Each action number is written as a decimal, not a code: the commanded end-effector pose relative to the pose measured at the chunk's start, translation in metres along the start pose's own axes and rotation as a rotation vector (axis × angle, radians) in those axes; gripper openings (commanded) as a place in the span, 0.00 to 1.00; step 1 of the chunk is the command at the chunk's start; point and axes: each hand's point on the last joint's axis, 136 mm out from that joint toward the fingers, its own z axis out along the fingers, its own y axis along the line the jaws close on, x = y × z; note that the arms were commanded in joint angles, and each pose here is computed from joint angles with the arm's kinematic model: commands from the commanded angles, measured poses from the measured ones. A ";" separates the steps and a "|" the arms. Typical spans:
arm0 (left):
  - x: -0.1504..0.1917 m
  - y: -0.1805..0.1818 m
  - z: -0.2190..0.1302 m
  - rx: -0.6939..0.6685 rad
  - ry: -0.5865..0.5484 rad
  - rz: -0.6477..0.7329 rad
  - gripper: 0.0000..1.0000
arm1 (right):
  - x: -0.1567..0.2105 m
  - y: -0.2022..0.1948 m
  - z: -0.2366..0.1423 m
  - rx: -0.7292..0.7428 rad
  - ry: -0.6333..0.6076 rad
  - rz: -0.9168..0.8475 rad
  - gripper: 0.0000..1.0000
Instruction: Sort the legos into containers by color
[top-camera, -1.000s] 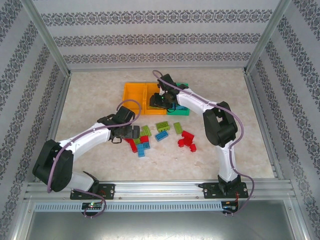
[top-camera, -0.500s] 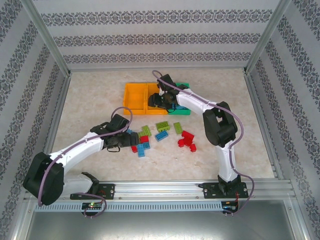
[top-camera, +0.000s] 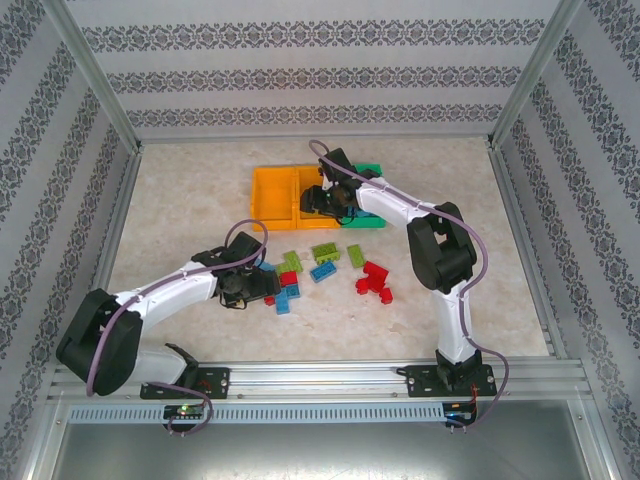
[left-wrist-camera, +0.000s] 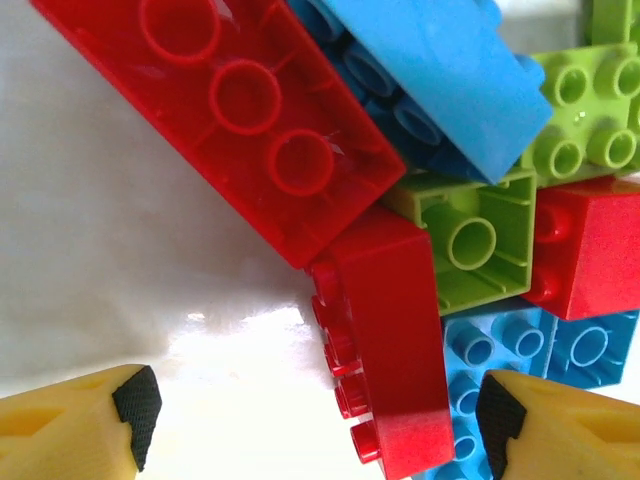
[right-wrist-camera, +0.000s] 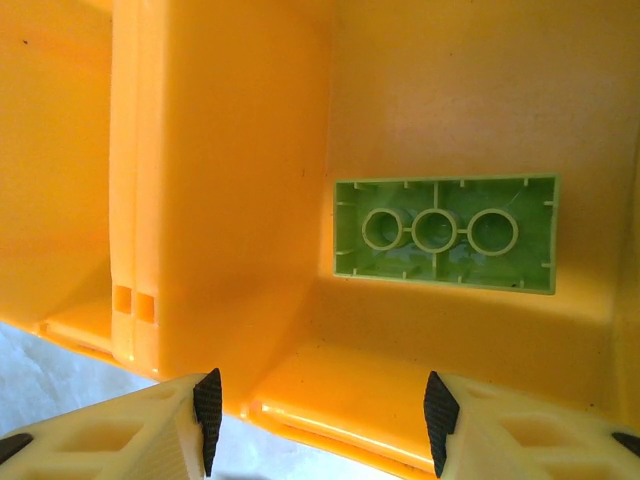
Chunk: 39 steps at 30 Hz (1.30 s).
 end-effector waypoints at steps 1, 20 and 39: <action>0.001 -0.003 0.000 -0.013 0.014 -0.011 0.82 | -0.003 -0.003 -0.010 -0.009 -0.010 0.012 0.58; -0.001 0.006 0.007 -0.056 0.007 -0.008 0.66 | -0.005 -0.015 -0.015 0.012 -0.028 0.029 0.59; -0.006 -0.002 0.014 -0.036 0.003 -0.010 0.33 | -0.003 -0.020 -0.017 0.020 -0.029 0.034 0.60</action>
